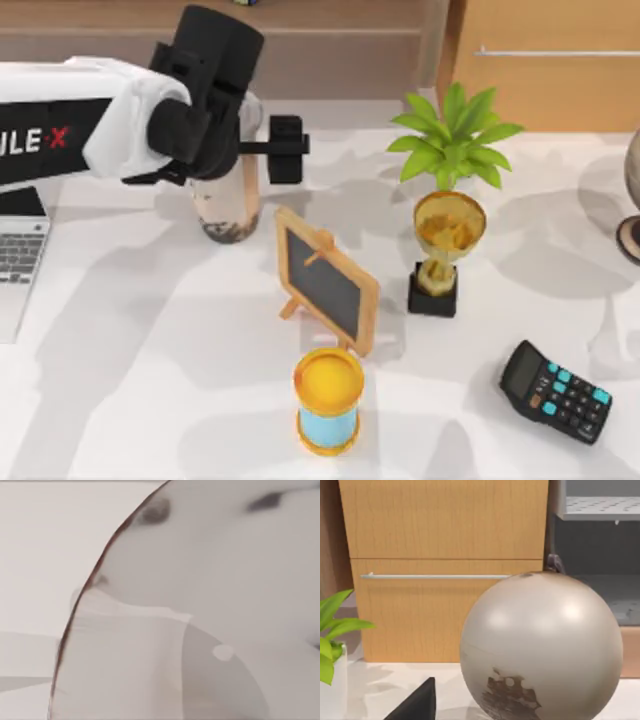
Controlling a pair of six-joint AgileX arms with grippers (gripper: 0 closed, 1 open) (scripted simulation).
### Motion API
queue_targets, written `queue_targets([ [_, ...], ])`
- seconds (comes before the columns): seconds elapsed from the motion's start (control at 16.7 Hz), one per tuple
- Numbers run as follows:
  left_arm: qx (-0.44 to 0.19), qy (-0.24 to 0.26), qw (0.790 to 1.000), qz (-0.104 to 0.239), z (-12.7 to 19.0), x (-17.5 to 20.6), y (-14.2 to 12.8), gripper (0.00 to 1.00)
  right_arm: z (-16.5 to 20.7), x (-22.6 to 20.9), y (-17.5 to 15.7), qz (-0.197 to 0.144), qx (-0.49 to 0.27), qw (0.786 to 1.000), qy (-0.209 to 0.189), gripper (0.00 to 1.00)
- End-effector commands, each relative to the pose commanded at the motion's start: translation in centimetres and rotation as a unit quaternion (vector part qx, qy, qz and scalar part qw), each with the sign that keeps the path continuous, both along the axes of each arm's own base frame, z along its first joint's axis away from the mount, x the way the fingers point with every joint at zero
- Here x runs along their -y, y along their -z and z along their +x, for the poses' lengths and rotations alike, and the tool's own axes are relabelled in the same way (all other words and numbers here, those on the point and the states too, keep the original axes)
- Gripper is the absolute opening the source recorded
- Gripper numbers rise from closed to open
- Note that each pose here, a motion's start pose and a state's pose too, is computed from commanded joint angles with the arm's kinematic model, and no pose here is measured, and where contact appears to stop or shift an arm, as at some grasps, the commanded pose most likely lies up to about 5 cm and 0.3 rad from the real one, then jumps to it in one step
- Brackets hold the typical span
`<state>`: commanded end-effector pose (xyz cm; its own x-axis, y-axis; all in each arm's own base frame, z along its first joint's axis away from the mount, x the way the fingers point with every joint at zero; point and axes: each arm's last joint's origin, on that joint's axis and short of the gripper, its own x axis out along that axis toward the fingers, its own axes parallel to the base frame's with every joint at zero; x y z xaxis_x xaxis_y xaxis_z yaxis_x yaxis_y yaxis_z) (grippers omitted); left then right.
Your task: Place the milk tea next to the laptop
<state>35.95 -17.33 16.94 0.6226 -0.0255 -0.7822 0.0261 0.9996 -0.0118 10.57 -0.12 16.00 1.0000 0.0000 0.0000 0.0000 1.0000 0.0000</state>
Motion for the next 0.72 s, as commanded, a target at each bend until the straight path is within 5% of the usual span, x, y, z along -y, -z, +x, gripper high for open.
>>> queue_targets([
  [0.66,0.0,0.0,1.0,0.0,0.0,0.0,0.0,0.02,0.0,0.0,0.0,0.0,0.0,1.0,0.0,1.0],
  [0.72,0.0,0.0,1.0,0.0,0.0,0.0,0.0,0.0,0.0,0.0,0.0,0.0,0.0,1.0,0.0,1.0],
])
